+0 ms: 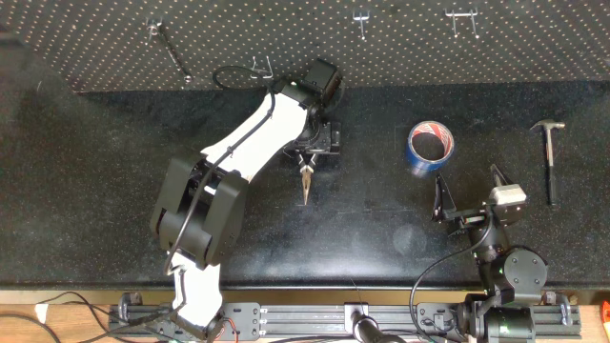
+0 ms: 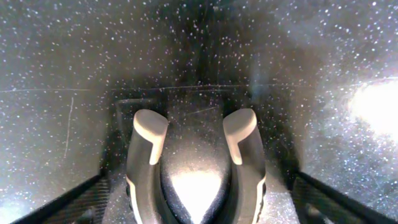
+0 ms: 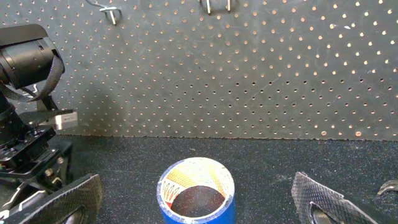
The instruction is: Place Tools Onto Pegboard
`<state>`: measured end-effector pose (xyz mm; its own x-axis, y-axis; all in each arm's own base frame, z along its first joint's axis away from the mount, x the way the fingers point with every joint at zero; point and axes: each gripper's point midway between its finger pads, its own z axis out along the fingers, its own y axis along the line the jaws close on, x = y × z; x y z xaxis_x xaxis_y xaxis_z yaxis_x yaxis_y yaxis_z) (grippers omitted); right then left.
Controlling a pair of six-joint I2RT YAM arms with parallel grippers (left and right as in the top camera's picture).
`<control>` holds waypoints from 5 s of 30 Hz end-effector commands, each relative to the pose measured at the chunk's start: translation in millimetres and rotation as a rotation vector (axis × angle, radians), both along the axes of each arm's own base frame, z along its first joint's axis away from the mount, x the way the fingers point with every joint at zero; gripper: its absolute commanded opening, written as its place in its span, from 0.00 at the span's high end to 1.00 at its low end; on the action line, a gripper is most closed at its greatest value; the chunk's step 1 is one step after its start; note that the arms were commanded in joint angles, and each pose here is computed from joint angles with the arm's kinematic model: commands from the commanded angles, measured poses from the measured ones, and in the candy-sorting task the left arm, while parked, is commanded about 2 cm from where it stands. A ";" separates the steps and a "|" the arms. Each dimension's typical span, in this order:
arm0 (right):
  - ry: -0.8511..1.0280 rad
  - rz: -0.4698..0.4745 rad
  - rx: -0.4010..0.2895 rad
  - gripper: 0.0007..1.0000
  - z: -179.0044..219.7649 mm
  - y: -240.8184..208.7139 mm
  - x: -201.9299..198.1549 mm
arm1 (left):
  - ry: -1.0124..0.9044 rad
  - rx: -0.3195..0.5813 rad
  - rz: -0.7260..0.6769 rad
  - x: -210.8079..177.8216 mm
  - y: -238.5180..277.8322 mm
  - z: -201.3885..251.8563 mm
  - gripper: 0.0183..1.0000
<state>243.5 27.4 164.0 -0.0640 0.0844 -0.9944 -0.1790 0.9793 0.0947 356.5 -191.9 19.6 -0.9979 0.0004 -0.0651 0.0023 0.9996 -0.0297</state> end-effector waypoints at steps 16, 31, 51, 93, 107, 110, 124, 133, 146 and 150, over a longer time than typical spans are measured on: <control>-0.001 0.010 -0.011 0.00 -1.4 2.1 -0.4 | 0.034 -0.004 0.049 -1.4 -3.7 -12.2 0.32; -0.001 0.010 -0.011 0.00 -1.4 2.1 -0.4 | 0.036 -0.001 0.049 -2.0 -2.9 -12.3 0.46; -0.001 0.010 -0.011 0.00 -1.4 2.1 -0.4 | 0.037 -0.002 0.046 -2.1 -2.9 -12.3 0.76; -0.001 0.010 -0.011 0.00 -1.5 2.1 -0.4 | -1.312 -0.058 0.101 80.7 94.0 240.4 0.99; -0.001 0.010 -0.011 0.00 -1.4 2.1 -0.4 | -1.464 -0.058 0.142 116.9 98.4 242.0 0.99; -0.001 0.010 -0.011 0.00 -1.4 2.1 -0.4 | -1.446 -0.051 0.139 123.1 96.7 227.4 0.99; -0.001 0.010 -0.011 0.00 -1.4 2.1 -0.4 | -1.438 -0.033 0.152 135.0 98.0 204.3 0.99; -0.001 0.010 -0.011 0.00 -1.4 2.1 -0.4 | -1.440 -0.034 0.153 134.7 97.9 205.4 0.88; -0.001 0.010 -0.011 0.00 -1.4 2.1 -0.4 | -1.439 -0.033 0.153 134.6 98.2 205.2 0.01; -0.001 0.010 -0.011 0.00 -1.4 2.1 -0.4 | -1.421 -0.026 0.148 127.4 100.5 213.6 0.01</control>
